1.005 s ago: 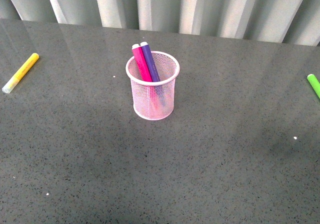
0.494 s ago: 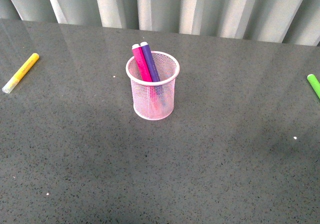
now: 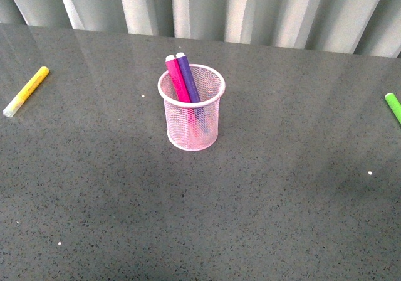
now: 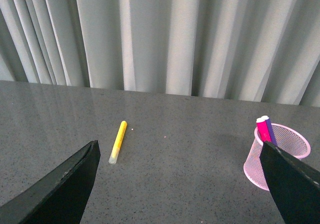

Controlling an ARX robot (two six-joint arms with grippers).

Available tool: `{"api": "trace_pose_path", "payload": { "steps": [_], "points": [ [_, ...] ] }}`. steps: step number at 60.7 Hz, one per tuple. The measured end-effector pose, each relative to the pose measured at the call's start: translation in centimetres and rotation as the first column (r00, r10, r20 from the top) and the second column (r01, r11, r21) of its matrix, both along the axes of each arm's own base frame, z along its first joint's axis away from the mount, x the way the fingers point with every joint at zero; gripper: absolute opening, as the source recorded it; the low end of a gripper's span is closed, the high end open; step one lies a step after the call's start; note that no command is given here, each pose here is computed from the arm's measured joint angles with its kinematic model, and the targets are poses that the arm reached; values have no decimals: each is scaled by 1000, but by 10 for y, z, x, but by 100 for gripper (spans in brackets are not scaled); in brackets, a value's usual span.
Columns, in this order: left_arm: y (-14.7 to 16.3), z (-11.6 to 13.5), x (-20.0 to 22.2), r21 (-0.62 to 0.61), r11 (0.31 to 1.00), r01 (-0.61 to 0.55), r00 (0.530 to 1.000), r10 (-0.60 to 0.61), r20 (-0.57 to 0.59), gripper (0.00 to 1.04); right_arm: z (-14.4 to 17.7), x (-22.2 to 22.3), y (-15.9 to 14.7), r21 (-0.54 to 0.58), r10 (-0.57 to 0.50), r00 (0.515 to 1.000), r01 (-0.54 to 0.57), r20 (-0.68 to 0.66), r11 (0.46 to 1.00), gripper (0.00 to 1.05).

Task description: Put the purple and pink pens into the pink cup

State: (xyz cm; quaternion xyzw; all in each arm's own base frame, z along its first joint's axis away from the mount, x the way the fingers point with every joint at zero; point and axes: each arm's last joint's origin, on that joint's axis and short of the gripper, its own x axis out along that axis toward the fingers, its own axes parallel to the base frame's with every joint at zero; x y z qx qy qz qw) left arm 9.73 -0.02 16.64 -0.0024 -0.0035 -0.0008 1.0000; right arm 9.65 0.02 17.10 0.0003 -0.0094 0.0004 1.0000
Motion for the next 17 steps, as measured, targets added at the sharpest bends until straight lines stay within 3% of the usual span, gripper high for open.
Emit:
{"api": "trace_pose_path", "payload": {
  "steps": [17],
  "points": [
    [0,0,0,0,1000,0,1000,0,0,98,0,0,0,0,0,1000,0,0,1000,98]
  ]
}}
